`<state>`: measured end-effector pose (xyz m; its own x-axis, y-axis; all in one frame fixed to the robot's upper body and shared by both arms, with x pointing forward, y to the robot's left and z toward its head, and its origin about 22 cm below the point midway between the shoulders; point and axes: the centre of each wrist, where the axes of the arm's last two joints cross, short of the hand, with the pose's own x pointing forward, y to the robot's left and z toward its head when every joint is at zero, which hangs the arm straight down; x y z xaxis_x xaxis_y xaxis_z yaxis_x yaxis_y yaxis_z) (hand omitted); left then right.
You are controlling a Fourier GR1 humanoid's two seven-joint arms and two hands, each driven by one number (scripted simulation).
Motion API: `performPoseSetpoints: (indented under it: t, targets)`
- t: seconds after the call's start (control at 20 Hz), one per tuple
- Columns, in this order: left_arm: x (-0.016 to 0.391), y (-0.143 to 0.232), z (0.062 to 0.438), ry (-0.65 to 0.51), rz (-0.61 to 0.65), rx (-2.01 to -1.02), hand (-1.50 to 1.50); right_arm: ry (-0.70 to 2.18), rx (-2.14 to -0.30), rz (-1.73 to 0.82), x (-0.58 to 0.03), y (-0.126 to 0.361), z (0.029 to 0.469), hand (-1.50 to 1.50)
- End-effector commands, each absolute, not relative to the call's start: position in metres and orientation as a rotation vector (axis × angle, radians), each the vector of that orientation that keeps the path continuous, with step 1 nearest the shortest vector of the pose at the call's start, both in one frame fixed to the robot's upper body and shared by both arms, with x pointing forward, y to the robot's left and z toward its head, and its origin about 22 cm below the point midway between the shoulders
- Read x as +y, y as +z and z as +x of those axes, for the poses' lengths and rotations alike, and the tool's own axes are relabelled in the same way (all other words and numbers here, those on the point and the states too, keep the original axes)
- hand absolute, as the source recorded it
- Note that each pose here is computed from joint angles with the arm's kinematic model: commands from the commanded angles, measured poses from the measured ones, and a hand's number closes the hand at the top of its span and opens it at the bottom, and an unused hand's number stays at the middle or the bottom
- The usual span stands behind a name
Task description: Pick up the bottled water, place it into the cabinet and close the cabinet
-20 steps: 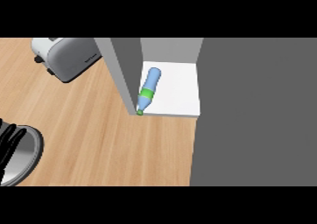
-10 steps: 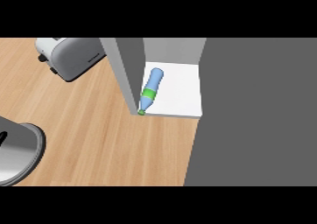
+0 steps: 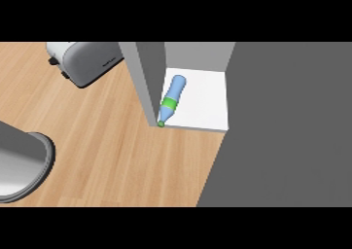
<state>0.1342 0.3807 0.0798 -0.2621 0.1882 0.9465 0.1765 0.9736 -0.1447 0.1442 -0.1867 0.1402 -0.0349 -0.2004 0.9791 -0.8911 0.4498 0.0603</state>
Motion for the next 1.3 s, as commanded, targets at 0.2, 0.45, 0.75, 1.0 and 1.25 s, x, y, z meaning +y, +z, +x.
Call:
performPoseSetpoints:
  t: [0.2,0.45,0.75,1.0,1.25]
  targets:
    - [0.395,0.088,0.132,-0.006,-0.293,-1.868,-1.50,0.734,-1.634,0.955,-0.139,0.173,0.150,1.50]
    - [0.405,0.091,0.130,-0.009,-0.296,-1.869,-1.50,0.773,-1.559,0.997,-0.106,0.180,0.165,1.50]
    - [0.416,0.096,0.127,-0.029,-0.327,-1.876,-1.50,0.995,-1.369,1.097,-0.056,0.199,0.192,1.50]
    - [0.430,0.090,0.109,0.008,-0.304,-1.879,-1.50,1.057,-1.327,1.117,-0.020,0.236,0.216,1.50]
    - [0.448,0.084,0.087,0.036,-0.277,-1.872,-1.50,0.867,-1.215,1.111,-0.009,0.247,0.256,1.50]
